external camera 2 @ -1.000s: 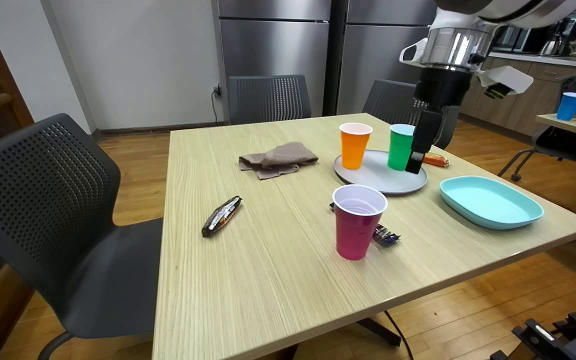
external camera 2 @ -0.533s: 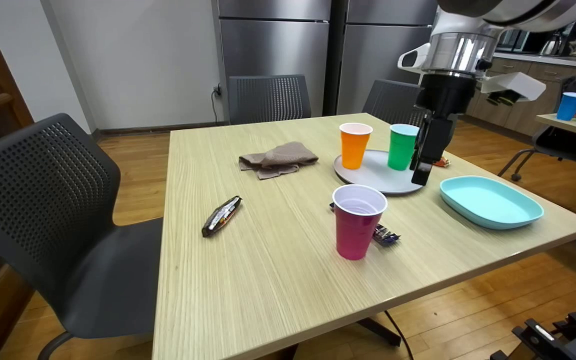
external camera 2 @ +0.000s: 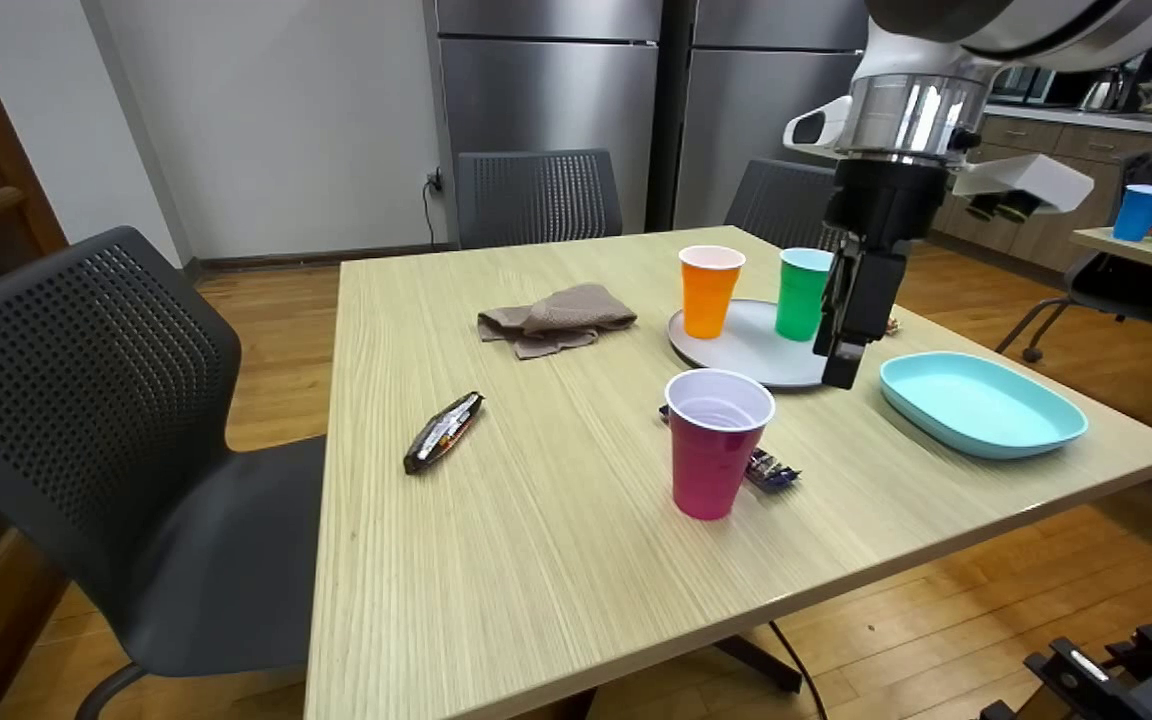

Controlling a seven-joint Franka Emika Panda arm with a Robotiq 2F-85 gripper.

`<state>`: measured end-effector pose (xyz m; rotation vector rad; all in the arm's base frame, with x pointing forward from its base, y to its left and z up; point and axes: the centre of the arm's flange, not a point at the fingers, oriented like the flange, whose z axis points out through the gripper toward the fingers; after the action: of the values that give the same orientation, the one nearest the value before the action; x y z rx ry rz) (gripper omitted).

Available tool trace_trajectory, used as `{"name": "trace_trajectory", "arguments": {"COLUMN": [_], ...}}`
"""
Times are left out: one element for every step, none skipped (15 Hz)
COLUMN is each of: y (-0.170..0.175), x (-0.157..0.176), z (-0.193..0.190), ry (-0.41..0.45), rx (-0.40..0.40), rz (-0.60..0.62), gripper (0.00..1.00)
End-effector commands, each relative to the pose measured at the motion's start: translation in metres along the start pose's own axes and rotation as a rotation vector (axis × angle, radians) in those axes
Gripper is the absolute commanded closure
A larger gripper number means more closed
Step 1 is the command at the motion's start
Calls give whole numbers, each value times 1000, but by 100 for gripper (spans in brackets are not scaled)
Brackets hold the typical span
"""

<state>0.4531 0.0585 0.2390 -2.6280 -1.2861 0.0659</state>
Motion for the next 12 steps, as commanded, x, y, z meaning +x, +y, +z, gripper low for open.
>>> {"name": "trace_trajectory", "arguments": {"y": [-11, -10, -9, -9, -8, -5, -3, 0, 2, 5, 9, 13], "x": [0, 3, 7, 10, 14, 19, 24, 29, 34, 38, 43, 48], "z": [-11, -10, -8, -7, -6, -4, -4, -3, -3, -3, -1, 0], "ry": [25, 29, 33, 37, 45, 58, 74, 82, 95, 107, 120, 126], "rx": [8, 7, 5, 5, 5, -3, -16, -17, -24, -29, -36, -38], "rz": [-20, -10, -1, 5, 15, 21, 27, 33, 37, 41, 47, 53], "gripper": [0, 0, 0, 0, 0, 0, 0, 0, 0, 0, 0, 0]}}
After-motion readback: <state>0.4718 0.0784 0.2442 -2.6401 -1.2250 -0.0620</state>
